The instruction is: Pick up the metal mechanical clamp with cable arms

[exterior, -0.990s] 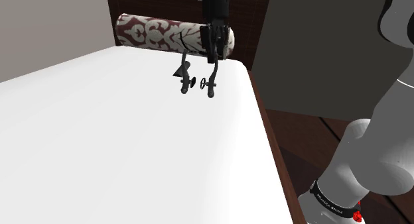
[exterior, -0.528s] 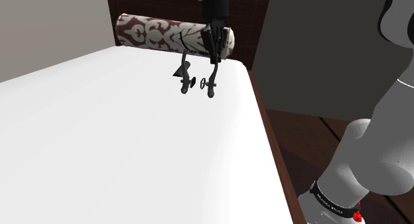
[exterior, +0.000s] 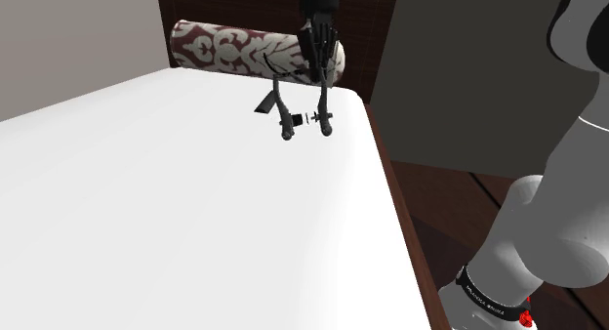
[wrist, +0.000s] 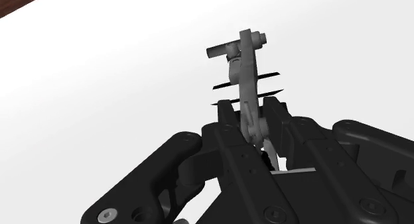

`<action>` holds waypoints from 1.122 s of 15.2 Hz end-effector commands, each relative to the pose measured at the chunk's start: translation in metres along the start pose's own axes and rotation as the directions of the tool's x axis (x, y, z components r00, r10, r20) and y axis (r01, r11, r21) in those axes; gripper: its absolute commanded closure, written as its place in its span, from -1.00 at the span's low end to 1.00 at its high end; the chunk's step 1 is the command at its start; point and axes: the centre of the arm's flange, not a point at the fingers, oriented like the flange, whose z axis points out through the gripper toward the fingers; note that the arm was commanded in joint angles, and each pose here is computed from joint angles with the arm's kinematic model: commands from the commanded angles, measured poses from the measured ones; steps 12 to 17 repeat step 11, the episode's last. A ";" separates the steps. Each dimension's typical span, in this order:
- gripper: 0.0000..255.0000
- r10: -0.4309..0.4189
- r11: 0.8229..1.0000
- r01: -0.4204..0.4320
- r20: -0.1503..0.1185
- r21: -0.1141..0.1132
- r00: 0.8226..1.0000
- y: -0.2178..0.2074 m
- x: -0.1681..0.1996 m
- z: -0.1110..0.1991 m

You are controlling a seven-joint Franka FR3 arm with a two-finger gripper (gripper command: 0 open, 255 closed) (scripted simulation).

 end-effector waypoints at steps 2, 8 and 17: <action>1.00 0.000 1.000 0.000 0.000 0.000 1.000 -0.001 -0.003 -0.016; 1.00 0.000 1.000 0.000 0.000 0.000 1.000 -0.001 -0.009 -0.047; 1.00 0.000 1.000 0.000 0.000 0.000 1.000 -0.002 -0.010 -0.053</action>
